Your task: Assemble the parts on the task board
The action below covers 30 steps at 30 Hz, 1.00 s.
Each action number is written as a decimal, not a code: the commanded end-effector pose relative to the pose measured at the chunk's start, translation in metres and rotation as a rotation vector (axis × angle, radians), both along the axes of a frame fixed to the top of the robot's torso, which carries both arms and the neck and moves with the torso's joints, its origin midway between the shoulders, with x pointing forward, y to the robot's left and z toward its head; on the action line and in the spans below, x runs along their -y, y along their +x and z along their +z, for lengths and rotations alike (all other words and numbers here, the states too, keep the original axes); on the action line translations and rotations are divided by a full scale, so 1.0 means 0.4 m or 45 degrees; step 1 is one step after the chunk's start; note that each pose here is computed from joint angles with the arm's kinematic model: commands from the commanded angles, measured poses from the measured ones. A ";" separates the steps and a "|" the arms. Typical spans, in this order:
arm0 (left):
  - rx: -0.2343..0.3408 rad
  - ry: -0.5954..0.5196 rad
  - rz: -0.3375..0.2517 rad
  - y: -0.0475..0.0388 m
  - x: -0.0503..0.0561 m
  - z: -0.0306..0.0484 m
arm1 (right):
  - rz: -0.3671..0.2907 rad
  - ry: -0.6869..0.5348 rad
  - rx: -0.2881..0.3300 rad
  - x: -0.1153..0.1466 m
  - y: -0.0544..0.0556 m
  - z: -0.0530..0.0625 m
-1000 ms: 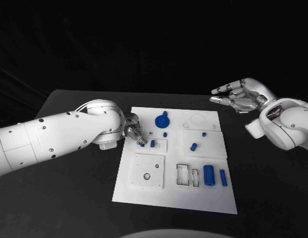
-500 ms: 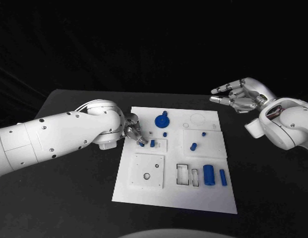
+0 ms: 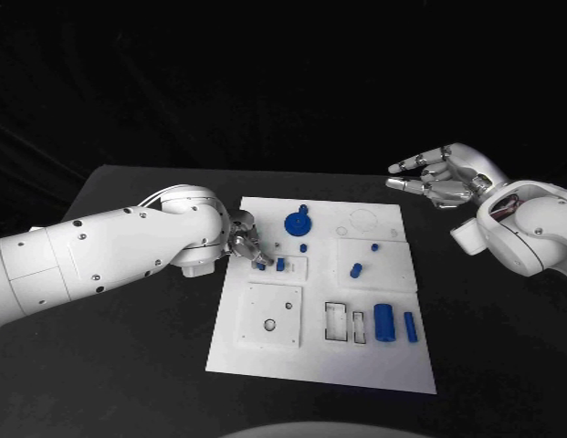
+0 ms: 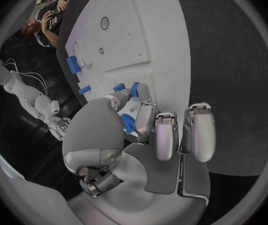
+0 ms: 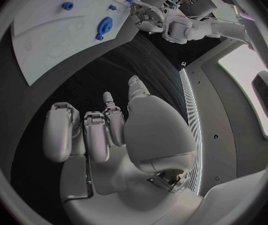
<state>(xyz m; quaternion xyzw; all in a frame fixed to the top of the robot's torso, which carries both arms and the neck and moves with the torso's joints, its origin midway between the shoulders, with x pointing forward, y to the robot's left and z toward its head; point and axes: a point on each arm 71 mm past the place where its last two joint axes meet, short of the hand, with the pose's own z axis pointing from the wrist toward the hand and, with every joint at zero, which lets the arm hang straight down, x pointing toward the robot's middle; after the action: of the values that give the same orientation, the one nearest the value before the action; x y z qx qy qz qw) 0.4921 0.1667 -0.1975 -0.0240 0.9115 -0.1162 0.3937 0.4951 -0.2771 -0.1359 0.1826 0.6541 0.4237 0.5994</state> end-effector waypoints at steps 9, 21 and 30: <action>-0.016 0.018 0.003 0.000 -0.003 -0.010 | 0.022 -0.002 0.000 -0.004 -0.002 0.000; -0.003 0.007 0.014 0.001 -0.006 -0.008 | 0.022 -0.002 0.001 -0.004 -0.001 0.000; 0.032 -0.067 0.076 0.003 -0.012 0.000 | 0.022 -0.002 0.002 -0.004 0.000 -0.001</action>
<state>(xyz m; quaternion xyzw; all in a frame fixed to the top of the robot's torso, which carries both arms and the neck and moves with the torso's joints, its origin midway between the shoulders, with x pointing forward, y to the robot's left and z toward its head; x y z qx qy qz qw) 0.4931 0.1719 -0.1985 -0.0395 0.9081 -0.1182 0.3999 0.4953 -0.2770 -0.1360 0.1825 0.6540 0.4239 0.5994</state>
